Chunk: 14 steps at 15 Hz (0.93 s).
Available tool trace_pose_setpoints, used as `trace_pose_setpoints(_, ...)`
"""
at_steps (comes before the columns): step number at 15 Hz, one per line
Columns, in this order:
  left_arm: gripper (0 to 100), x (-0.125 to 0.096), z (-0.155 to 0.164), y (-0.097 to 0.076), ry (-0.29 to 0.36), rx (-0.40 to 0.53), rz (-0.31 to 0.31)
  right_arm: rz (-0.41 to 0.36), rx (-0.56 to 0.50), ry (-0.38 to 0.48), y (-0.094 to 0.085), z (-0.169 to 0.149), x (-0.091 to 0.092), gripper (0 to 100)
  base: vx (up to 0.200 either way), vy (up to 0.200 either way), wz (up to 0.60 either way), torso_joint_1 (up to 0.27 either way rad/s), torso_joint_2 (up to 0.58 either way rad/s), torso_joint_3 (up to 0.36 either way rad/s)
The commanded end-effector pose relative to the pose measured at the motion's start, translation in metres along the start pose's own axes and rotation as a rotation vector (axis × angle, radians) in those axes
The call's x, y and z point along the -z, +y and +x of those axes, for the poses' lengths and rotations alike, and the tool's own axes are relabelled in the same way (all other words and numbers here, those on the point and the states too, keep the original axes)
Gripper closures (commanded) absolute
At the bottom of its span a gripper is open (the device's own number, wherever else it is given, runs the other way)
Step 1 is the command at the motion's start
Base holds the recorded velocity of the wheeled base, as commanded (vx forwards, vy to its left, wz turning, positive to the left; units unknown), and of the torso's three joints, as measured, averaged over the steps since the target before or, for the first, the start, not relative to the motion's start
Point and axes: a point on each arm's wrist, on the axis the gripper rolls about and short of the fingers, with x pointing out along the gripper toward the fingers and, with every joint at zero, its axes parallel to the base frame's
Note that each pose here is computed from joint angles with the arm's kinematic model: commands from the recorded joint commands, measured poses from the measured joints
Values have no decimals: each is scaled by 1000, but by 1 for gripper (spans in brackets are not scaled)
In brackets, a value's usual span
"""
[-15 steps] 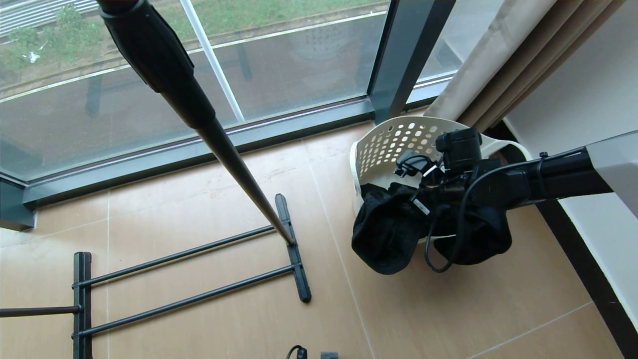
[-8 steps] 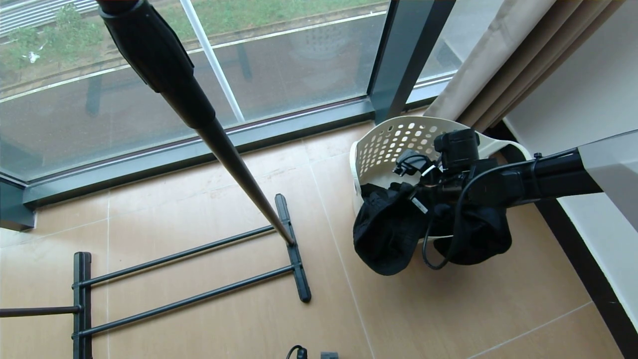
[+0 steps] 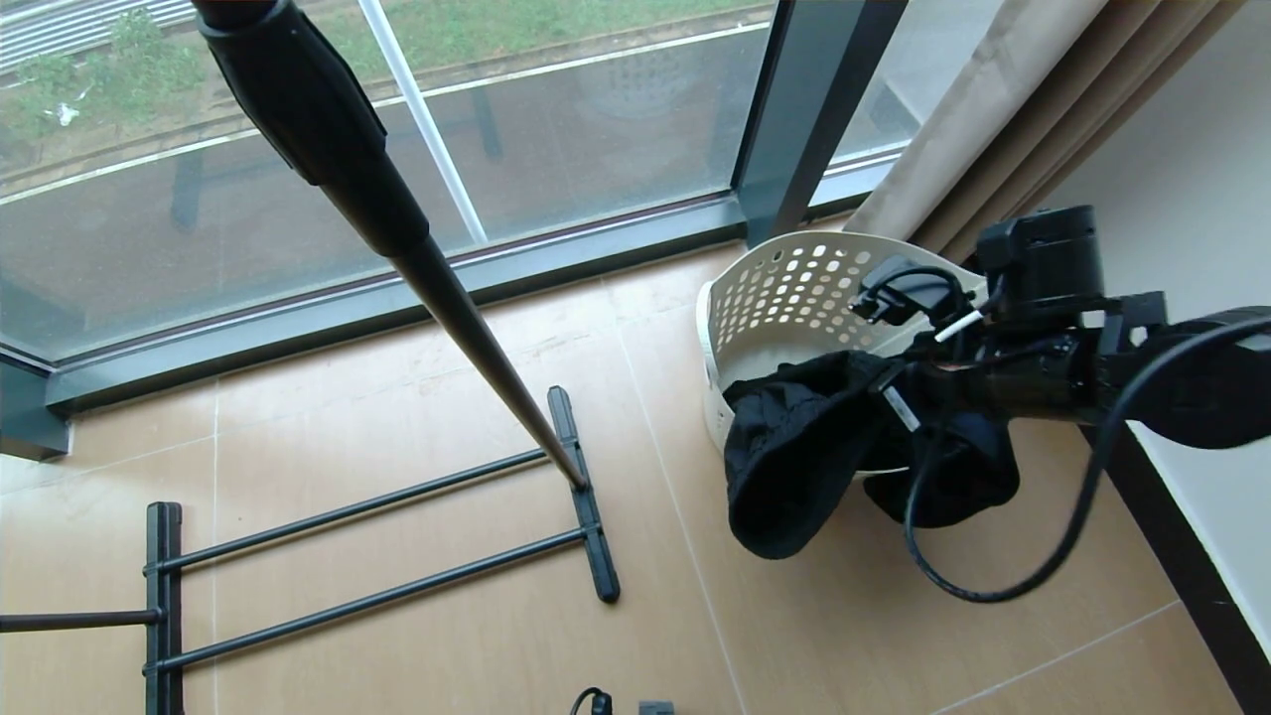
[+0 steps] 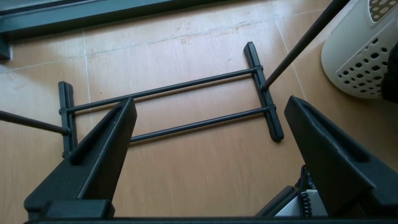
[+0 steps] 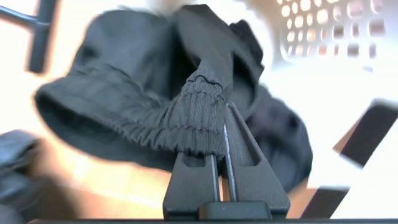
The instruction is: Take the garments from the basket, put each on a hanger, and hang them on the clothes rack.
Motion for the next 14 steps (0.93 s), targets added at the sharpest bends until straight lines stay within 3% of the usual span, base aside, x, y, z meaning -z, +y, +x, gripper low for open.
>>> trace_pose_setpoints(1,0,0,0,0,1,0,0,90,-2,-77,21,-89,23,100,0,0,0,0,0,0)
trace_pose_setpoints(5,0,0,0,0,3,1,0,192,-66,-134,38,-141,58,100,0,0,0,-2,4,154)
trace_pose_setpoints(14,0,0,0,0,1,3,0,180,-88,-129,44,-137,55,100,0,0,0,1,3,200)
